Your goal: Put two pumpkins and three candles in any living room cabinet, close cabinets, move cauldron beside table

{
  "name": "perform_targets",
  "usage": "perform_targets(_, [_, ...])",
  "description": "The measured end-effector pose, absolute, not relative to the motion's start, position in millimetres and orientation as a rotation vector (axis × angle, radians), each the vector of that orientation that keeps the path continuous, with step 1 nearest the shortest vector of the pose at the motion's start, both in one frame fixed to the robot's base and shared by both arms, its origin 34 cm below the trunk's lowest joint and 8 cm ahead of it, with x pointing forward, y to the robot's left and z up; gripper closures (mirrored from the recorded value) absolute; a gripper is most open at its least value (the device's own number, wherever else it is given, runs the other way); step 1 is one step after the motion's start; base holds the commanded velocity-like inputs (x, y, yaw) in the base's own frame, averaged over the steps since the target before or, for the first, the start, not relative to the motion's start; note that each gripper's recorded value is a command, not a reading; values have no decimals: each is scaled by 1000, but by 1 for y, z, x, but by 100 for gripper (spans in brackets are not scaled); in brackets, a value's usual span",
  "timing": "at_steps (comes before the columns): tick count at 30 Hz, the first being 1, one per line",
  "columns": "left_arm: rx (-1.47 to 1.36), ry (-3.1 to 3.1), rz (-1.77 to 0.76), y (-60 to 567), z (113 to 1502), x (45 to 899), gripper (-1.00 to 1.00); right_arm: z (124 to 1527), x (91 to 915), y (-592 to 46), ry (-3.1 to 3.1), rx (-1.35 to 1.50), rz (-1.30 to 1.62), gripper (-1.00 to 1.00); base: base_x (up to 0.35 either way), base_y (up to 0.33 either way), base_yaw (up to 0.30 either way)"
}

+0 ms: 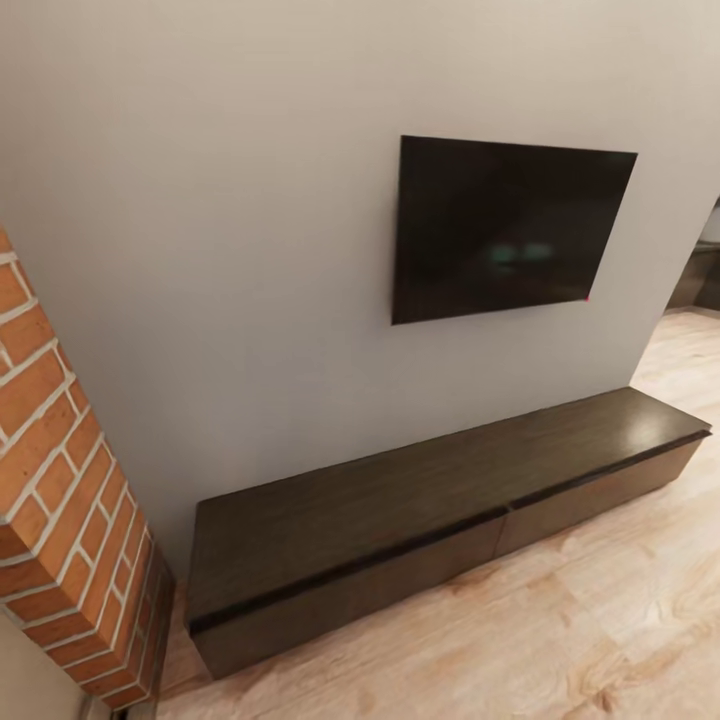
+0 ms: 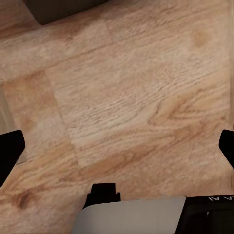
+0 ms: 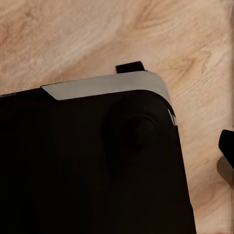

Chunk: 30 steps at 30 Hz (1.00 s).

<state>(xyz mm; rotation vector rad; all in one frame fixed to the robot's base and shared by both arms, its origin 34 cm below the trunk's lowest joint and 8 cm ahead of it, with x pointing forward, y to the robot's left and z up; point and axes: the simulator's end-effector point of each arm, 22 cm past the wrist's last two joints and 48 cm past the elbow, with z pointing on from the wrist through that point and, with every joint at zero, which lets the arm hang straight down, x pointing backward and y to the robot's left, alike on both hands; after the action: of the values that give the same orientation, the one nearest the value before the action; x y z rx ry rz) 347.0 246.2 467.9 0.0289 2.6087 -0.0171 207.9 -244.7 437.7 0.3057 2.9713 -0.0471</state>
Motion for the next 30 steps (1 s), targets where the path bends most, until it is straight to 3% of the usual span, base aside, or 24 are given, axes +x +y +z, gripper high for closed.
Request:
perform_targets(9, [28, 2609, -17, 246, 468, 347, -100, 438, 214, -245, 2957, 310, -44, -100, 85, -69, 8])
perform_targets(16, [5, 2612, -6, 250, 467, 348, -100, 455, 314, -226, 2760, 296, 43, -100, 3, -3, 0])
perform_targets(25, [-126, 2656, 89, 269, 466, 368, -100, 474, 355, -264, 2670, 230, -277, -100, 0, 0, 0])
perform_targets(30, [-171, 2697, 142, 277, 468, 390, -100, 488, 386, -260, 2601, 251, -280, -100, 0, 0, 0])
